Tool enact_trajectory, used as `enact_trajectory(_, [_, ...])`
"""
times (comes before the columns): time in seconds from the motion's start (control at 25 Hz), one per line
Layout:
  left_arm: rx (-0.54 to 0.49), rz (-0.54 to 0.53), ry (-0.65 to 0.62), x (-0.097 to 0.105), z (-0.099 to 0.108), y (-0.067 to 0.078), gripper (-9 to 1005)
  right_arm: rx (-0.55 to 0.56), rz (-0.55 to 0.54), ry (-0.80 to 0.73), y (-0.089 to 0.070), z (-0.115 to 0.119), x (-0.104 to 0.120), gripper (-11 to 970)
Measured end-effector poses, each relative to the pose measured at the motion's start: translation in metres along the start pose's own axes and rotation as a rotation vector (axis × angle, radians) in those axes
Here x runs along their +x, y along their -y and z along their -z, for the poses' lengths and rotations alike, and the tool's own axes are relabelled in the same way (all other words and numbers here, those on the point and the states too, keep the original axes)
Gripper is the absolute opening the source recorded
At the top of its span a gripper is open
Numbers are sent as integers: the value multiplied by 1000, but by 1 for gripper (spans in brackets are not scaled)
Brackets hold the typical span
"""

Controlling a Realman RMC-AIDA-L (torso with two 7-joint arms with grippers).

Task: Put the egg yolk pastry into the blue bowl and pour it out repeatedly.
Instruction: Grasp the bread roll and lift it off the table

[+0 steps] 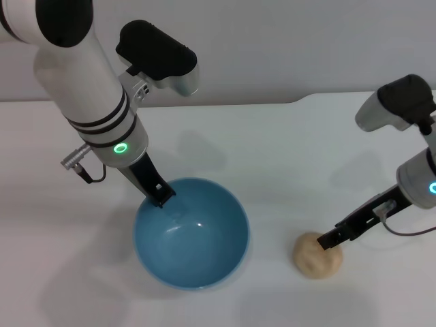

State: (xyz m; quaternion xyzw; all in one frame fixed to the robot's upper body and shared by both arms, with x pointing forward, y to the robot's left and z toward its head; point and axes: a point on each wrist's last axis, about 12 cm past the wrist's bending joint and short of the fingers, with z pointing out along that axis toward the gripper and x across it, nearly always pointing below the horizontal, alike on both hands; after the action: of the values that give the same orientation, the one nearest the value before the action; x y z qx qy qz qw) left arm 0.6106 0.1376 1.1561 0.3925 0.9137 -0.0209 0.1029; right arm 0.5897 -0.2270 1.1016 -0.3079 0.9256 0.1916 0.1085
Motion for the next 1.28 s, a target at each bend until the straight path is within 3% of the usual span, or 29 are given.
enact_trajectory(0.32, [-4,-18,1,-3,1,3,-1,42,19,-54,-11,-29,-1,503])
enact_trajectory(0.56, [-4,-23,2,-4,1,4,-1,65,33,-58,-15,-34,-4,505])
enact_trajectory(1.28, [-3,-40,-6,-4,1,5,-2,60,41,-45,-16,-33,-4,264])
